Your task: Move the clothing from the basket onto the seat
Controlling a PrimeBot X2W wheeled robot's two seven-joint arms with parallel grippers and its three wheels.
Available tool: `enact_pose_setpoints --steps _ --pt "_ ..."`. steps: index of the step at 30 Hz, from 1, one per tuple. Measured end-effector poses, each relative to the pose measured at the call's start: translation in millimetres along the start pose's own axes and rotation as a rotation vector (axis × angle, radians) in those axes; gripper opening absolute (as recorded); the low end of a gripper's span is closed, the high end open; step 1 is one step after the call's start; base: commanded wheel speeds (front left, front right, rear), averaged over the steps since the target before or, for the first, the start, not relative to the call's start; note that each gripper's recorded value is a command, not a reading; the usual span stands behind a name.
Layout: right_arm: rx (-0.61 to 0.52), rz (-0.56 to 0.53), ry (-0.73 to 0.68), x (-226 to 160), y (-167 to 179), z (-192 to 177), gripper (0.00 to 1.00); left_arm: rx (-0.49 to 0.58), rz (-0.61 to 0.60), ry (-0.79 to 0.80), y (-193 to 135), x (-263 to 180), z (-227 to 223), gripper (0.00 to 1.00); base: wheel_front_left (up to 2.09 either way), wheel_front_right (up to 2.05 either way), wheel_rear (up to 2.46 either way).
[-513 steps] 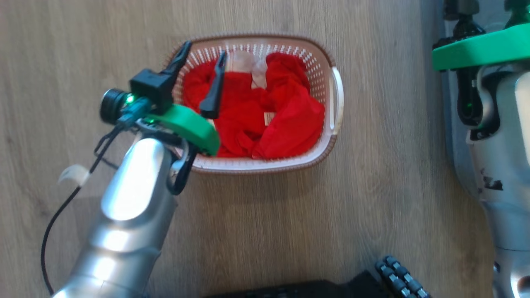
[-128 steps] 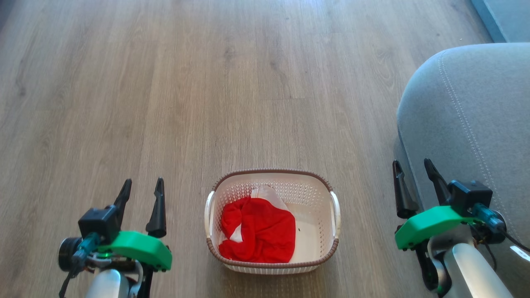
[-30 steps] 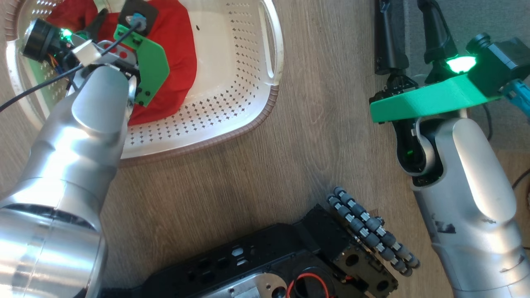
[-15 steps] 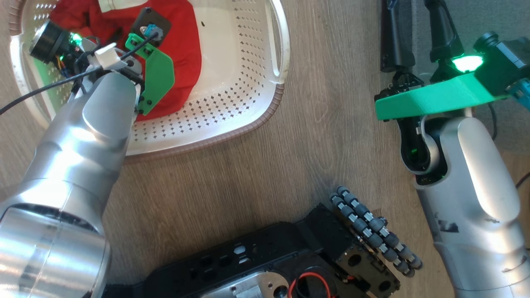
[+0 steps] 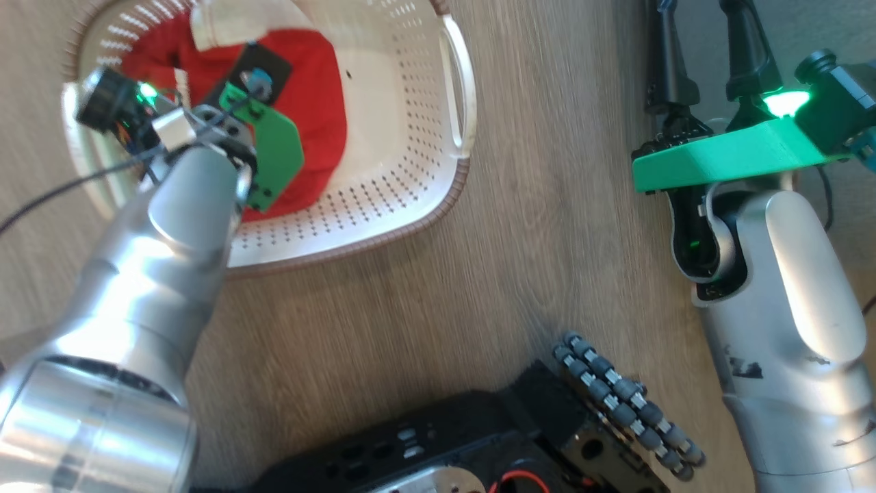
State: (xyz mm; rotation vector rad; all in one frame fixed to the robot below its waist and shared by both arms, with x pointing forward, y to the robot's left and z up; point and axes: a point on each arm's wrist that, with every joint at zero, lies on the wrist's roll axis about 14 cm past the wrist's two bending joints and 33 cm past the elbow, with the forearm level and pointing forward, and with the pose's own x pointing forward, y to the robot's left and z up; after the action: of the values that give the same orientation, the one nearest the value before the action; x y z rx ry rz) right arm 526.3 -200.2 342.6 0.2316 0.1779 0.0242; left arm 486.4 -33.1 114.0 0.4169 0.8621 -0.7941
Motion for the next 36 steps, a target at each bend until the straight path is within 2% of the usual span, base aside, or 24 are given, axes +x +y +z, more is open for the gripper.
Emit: enact_pose_setpoints --steps 6,7,8,19,26,36 --pt "-0.026 0.018 -0.067 -2.8 9.8 34.1 1.0 -0.049 0.035 -0.127 5.2 -33.5 29.8 0.0 0.0 0.0 0.0" --pt "-0.029 0.022 -0.079 -3.7 12.1 40.2 1.0 -0.062 0.047 -0.157 8.3 -40.1 37.2 0.84 0.0 0.0 0.0" --pt "-0.032 0.026 -0.09 -4.9 14.4 45.7 1.0 -0.069 0.053 -0.187 10.5 -46.7 44.8 1.0 0.0 0.0 0.0" --pt "-0.022 0.064 -0.16 -33.3 40.7 88.2 1.0 -0.16 0.126 -0.392 14.4 -128.7 95.7 1.0 0.0 0.0 0.0" --pt "-0.01 0.084 -0.189 -58.9 52.8 107.1 1.0 -0.205 0.231 -0.556 25.4 -192.0 134.9 1.0 0.0 0.0 0.0" --pt "-0.005 0.138 -0.229 -95.9 75.9 128.5 1.0 -0.306 0.388 -0.698 35.2 -280.7 129.0 1.0 0.0 0.0 0.0"
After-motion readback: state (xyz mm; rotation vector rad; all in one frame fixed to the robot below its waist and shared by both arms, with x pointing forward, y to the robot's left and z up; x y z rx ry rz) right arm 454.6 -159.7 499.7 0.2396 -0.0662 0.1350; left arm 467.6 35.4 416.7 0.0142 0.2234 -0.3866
